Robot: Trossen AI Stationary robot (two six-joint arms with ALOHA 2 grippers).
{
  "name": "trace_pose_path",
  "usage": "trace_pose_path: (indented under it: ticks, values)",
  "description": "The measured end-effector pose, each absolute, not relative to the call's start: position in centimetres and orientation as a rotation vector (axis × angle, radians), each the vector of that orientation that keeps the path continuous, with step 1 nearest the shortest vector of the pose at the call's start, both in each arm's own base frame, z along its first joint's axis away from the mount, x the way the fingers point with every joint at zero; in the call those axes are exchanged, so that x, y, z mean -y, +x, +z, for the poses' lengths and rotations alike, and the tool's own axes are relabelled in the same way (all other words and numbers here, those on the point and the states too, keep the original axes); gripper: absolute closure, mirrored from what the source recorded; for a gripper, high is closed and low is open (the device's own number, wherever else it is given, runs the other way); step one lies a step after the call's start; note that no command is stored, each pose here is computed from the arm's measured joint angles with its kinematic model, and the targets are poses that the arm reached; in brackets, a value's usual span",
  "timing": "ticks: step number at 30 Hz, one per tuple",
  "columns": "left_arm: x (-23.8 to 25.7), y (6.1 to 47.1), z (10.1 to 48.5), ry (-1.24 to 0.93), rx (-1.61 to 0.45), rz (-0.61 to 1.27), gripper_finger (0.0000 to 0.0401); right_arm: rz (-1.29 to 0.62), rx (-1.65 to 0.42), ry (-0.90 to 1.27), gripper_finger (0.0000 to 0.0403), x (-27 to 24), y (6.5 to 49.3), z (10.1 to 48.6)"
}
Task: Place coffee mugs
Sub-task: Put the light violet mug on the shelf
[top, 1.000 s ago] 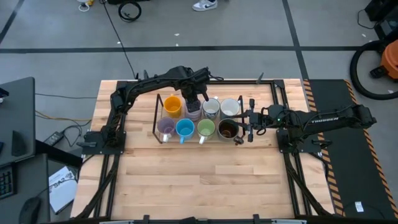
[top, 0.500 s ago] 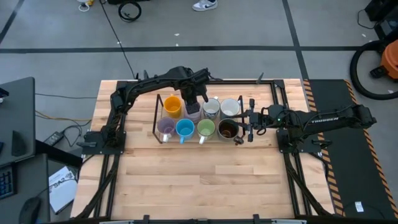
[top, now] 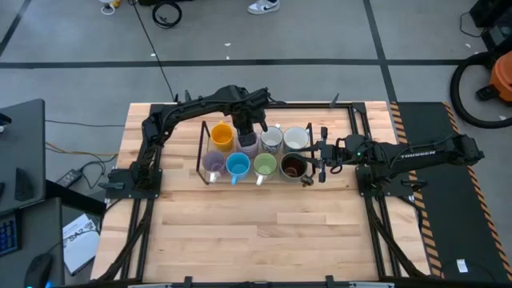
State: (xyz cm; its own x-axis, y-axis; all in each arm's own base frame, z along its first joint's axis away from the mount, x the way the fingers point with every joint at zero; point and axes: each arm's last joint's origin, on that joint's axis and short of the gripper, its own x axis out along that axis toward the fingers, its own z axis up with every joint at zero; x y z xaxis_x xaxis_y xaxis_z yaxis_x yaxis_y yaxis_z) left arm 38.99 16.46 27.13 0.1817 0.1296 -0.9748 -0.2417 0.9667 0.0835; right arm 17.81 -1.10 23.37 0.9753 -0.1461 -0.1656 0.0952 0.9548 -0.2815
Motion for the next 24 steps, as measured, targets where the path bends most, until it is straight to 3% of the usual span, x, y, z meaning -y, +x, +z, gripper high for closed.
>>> trace_pose_path:
  ticks: [10, 24]
  values:
    - [-16.4, 39.0, 27.2, -0.088, -1.367, 0.268, 0.0284, -0.124, -0.186, -0.276, 0.03, 1.1, 17.8, 23.4]
    - [-16.5, 39.0, 29.1, -0.059, -1.339, 0.282, 0.028, -0.124, -0.187, -0.276, 0.03, 1.1, 17.8, 23.4]
